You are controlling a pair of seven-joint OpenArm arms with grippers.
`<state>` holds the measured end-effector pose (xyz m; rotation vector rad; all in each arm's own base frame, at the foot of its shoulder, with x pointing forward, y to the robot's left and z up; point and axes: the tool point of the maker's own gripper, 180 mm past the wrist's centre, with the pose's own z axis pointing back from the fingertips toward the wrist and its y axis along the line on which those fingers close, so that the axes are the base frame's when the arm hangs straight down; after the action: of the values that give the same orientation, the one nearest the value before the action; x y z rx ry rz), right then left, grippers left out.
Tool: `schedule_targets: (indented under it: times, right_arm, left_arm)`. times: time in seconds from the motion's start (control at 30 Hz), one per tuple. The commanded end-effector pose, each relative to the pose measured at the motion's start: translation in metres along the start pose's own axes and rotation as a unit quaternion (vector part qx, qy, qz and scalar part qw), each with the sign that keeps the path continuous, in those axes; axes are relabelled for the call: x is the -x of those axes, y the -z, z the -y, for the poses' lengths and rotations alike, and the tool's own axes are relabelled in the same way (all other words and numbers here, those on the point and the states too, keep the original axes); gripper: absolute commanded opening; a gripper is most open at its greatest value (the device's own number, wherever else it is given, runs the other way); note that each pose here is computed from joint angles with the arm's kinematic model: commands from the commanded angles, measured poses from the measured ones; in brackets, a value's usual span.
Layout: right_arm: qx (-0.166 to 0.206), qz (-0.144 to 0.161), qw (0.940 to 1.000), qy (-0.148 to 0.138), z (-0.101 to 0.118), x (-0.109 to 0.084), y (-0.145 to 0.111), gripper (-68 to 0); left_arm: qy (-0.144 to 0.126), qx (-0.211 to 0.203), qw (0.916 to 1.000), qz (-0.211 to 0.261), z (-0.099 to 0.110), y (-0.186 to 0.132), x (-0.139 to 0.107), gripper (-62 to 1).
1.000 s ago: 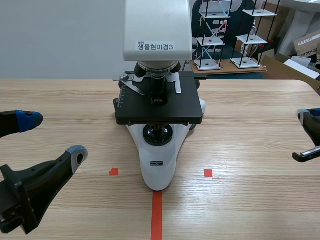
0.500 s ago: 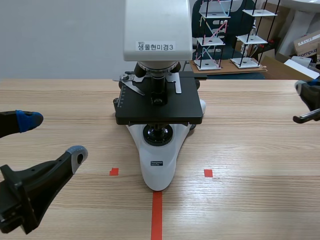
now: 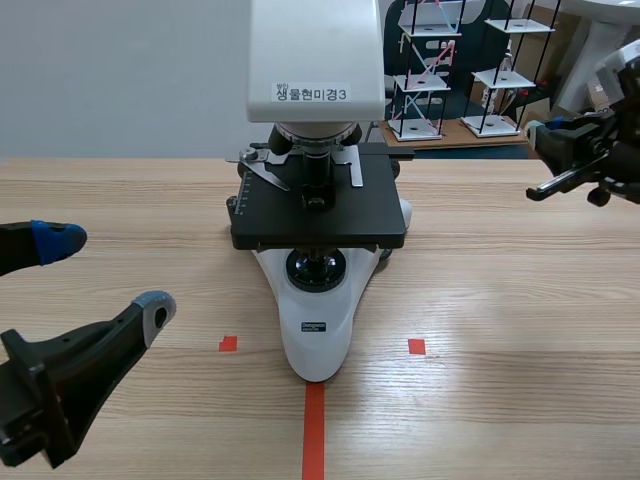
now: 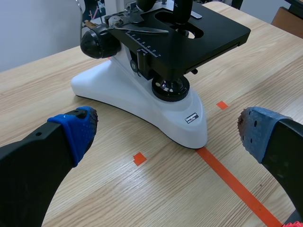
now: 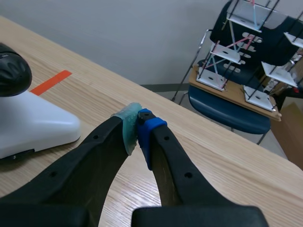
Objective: Point at the fine focus knob
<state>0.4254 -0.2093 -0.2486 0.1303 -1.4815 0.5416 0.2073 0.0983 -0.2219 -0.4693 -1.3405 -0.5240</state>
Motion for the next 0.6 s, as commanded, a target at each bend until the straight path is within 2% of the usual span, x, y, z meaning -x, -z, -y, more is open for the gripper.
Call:
schedule_targets:
  times: [0.0, 0.17, 0.4, 0.57]
  right_arm:
    - [0.002, 0.024, 0.9997, -0.002, 0.008, -0.016, 0.007, -67.5]
    - [-0.023, 0.032, 0.9992, 0.008, 0.002, -0.012, 0.018, -67.6]
    - [-0.089, 0.040, 0.9950, 0.021, -0.025, -0.012, 0.021, -67.6]
    - [-0.097, 0.032, 0.9947, 0.013, -0.031, -0.009, 0.022, -67.5]
  left_arm:
    - [-0.002, 0.002, 0.9999, 0.015, 0.003, 0.000, -0.009, 1.4]
    - [-0.002, 0.002, 0.9999, 0.016, 0.003, 0.000, -0.009, 1.4]
    - [-0.002, 0.002, 0.9999, 0.016, 0.003, 0.000, -0.009, 1.4]
    - [-0.002, 0.002, 0.9999, 0.016, 0.003, 0.000, -0.009, 1.4]
